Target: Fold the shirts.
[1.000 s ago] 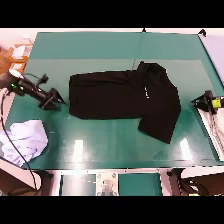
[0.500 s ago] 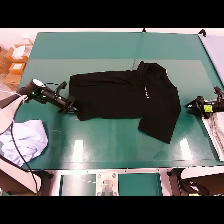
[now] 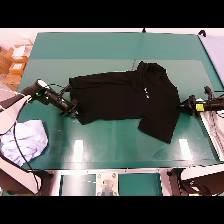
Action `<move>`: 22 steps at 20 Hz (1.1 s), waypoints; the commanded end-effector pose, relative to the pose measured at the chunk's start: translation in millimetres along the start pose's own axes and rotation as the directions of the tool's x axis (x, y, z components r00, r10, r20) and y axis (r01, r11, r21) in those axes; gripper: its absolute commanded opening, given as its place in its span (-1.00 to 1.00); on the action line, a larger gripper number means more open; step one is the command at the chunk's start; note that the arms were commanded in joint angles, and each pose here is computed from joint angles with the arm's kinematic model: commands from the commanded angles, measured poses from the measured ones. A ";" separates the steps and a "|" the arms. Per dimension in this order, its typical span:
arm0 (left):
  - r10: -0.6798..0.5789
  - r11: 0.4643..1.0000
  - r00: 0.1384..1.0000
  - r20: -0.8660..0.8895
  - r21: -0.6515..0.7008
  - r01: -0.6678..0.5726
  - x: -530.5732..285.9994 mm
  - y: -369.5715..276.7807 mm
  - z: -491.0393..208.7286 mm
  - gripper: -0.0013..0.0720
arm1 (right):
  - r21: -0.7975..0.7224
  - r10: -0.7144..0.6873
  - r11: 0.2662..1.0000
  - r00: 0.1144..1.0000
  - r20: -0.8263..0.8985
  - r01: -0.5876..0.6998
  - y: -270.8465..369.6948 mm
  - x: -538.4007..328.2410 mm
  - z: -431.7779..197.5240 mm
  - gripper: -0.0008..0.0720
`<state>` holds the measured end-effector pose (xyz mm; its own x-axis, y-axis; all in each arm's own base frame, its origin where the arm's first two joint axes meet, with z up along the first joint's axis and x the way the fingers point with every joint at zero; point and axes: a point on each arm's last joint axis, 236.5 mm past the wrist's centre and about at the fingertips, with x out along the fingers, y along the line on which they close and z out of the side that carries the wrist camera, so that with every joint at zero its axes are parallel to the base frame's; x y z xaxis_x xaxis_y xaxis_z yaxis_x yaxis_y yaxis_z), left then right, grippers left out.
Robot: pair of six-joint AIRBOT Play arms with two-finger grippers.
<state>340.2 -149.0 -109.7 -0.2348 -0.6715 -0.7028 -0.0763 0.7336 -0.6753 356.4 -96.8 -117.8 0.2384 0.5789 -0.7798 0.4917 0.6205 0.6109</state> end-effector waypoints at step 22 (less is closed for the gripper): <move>-0.540 0.538 0.049 0.840 0.390 -0.747 -460.4 -425.5 -284.1 -0.88 | -0.708 0.835 0.454 0.021 0.550 0.541 457.7 -504.2 -299.8 -0.92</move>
<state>278.3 -140.0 506.6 0.7968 -0.6014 -0.0592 0.5978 0.7987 -0.0681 275.7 34.5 544.5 0.9070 0.3473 0.2382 -0.3756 0.9229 0.0844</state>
